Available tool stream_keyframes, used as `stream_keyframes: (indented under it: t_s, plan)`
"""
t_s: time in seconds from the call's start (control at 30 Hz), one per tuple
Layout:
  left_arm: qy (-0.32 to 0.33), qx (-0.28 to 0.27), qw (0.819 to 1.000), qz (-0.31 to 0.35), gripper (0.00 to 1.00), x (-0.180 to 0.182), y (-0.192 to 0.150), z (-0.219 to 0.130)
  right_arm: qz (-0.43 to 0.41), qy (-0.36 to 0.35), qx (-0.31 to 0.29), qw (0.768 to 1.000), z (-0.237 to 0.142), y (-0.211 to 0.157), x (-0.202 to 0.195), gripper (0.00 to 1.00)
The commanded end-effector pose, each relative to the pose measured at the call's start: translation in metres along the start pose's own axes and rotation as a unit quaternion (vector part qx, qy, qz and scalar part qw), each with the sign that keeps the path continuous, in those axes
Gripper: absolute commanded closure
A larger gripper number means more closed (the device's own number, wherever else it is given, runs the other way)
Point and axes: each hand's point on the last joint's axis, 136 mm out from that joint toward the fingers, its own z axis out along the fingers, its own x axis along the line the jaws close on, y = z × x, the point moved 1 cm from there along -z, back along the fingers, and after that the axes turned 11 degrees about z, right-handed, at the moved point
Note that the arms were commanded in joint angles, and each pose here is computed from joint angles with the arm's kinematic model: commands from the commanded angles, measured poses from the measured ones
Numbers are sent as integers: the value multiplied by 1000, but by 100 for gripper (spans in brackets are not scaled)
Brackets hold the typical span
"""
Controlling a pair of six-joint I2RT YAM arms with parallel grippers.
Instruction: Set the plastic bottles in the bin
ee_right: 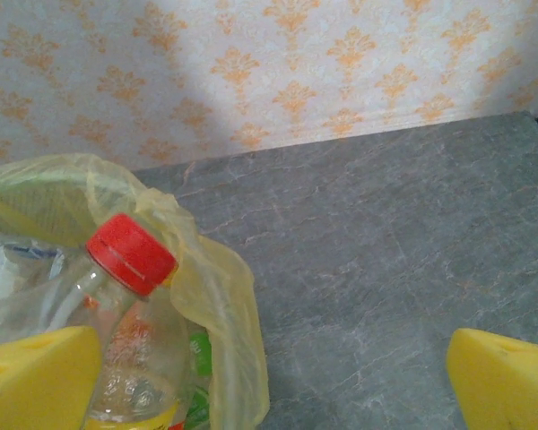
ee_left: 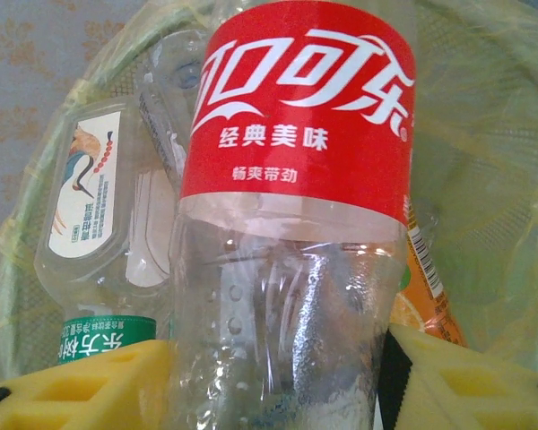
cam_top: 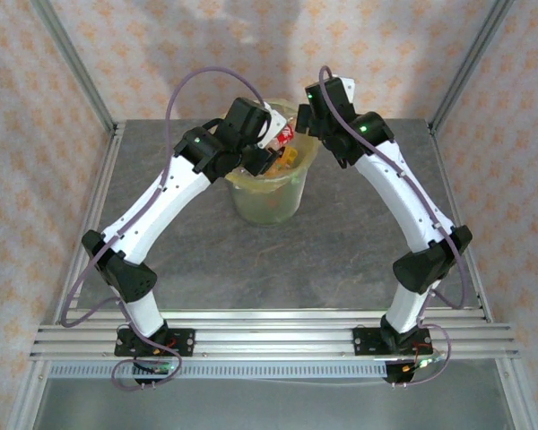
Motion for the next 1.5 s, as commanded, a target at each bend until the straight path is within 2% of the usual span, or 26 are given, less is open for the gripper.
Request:
stream_keyframes:
  t_s: [0.0, 0.07, 0.23, 0.4, 0.53, 0.77, 0.93, 1.1, 1.33, 1.47]
  plan:
    - [-13, 26, 999, 26, 40, -9, -12, 2, -9, -10, 29, 999, 9, -17, -4, 1]
    - [-13, 30, 999, 33, 41, -10, -14, 5, -8, -9, 32, 999, 10, -20, -5, 1]
    - [-7, 33, 998, 48, 54, -11, -16, 13, -6, -10, 38, 999, 11, -27, -9, 1]
    - [39, 40, 998, 40, 55, 5, -12, 21, -5, -9, 39, 999, 9, -29, -11, 1]
    - [77, 36, 996, -1, 57, 22, -2, 13, -2, -6, 33, 999, 4, -25, -12, 1]
    - [78, -7, 992, -103, 59, 33, 21, -11, 3, -1, 9, 1000, -10, -10, -14, 1]
    - [34, -50, 983, -176, 60, 27, 39, -24, 9, -5, -12, 1000, -21, 2, -19, 1]
    - [10, -71, 975, -212, 62, 21, 47, -20, 17, -4, -26, 1000, -28, 7, -23, 1]
    - [-30, -59, 976, -206, 61, 0, 45, 5, 19, -8, -30, 999, -30, 7, -27, 1]
    - [-14, -36, 981, -190, 61, -2, 36, 23, 21, -6, -28, 999, -29, 5, -26, 1]
